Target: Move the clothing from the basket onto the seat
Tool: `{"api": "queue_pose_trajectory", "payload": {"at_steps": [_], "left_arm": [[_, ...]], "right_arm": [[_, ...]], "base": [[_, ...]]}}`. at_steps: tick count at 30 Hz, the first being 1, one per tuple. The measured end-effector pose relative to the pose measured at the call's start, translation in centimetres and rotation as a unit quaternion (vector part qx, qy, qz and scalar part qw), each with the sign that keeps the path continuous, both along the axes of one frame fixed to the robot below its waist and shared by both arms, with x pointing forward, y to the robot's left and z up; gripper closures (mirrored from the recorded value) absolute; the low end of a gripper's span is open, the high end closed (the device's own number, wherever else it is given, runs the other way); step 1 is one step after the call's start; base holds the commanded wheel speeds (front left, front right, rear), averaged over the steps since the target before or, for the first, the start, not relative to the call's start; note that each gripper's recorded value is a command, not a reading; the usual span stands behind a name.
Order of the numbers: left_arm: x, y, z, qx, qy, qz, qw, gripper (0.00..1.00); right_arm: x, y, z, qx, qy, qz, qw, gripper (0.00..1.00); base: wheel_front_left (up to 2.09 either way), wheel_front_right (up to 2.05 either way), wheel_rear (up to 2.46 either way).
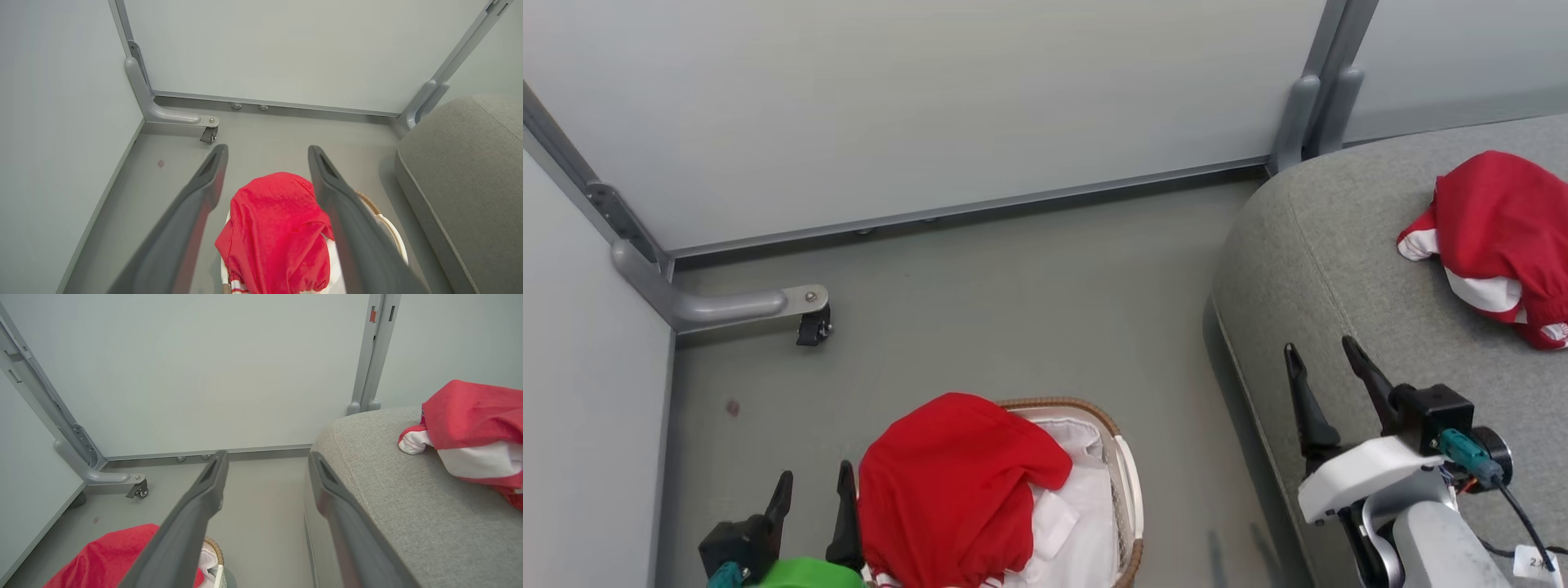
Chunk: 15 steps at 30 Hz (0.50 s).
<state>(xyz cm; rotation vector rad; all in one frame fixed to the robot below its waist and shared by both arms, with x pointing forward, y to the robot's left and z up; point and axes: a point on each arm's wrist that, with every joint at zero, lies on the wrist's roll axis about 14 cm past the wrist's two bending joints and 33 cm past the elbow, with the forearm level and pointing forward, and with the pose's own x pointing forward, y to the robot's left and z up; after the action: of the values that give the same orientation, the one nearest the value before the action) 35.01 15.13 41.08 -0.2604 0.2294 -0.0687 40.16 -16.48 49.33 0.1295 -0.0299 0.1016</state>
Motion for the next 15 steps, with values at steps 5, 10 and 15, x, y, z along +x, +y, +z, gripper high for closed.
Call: {"api": "queue_pose_trajectory", "payload": {"at_steps": [5,10,15], "left_arm": [[2.1,-1.5,-0.7,-0.005,0.009,-0.026,1.000,0.00],[4.4,-3.4,-2.4,-0.006,0.030,-0.058,0.998,0.00],[7.0,-6.0,-4.7,-0.003,0.058,-0.101,0.993,0.00]], "right_arm": [[2.1,0.2,1.5,0.003,-0.025,0.004,1.000,0.00],[4.6,0.5,3.0,0.004,-0.054,0.008,0.999,0.00],[7.2,1.0,3.4,0.018,-0.069,0.017,0.997,0.00]], "base": [[0.00,0.00,0.00],[0.00,0.00,0.00],[0.00,0.00,0.00]]}}
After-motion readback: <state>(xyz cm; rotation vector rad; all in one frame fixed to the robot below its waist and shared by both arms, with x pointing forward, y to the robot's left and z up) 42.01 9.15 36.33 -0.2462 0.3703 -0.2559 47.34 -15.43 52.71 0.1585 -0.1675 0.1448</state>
